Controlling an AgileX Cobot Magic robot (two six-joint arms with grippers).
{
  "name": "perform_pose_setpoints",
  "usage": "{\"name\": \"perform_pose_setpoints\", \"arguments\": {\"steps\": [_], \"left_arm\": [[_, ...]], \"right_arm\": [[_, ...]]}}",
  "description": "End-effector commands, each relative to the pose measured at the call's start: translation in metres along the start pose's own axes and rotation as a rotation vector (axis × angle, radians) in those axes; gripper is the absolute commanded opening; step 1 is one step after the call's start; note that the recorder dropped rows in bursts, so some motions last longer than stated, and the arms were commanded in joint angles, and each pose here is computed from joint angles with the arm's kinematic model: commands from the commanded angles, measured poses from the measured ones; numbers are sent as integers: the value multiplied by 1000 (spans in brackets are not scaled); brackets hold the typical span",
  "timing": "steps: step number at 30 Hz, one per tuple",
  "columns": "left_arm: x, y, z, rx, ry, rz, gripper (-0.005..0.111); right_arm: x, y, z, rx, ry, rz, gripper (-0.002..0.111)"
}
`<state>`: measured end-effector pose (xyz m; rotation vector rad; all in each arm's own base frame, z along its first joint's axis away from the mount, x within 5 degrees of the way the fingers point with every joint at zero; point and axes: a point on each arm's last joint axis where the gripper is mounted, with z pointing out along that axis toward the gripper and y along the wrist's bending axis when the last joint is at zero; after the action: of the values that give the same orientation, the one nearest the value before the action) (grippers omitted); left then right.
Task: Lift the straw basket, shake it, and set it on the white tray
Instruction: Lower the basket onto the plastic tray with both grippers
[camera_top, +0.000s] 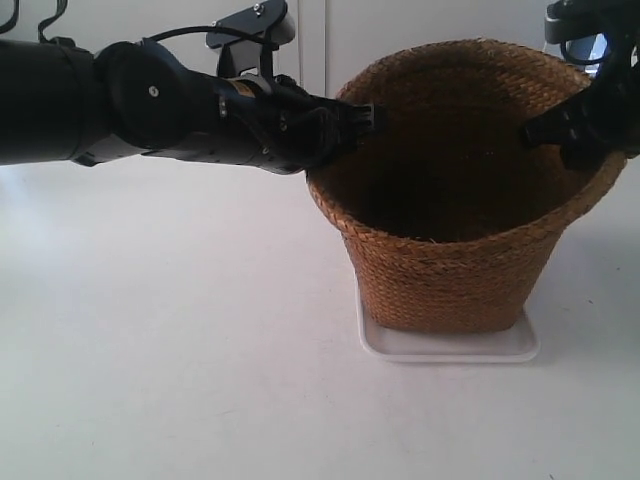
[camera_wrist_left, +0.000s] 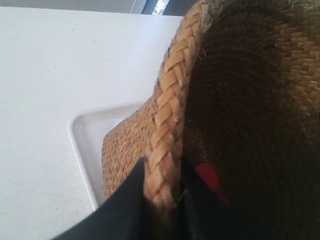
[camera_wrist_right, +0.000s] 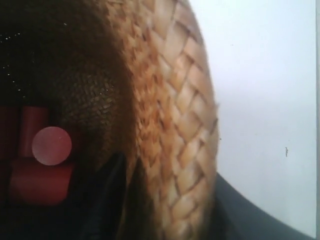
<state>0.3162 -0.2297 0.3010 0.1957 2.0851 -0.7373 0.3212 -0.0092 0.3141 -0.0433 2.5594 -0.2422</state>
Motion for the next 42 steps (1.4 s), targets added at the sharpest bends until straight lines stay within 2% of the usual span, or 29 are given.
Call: {"name": "perform_pose_setpoints", "arguments": {"steps": [1, 3, 5, 14, 42], "left_arm": [[-3, -5, -4, 11, -8, 61, 43], [-3, -5, -4, 11, -8, 61, 51], [-3, -5, -4, 11, -8, 61, 54], [-5, -5, -4, 10, -24, 81, 54], [-14, -5, -5, 1, -116, 127, 54]], "right_arm": [[-1, -5, 3, 29, -19, -17, 48], [-1, -5, 3, 29, -19, -17, 49], [-1, -5, 3, 29, -19, -17, 49], [-2, -6, 1, 28, -37, -16, 67], [-2, -10, -24, 31, -108, 19, 67]]}}
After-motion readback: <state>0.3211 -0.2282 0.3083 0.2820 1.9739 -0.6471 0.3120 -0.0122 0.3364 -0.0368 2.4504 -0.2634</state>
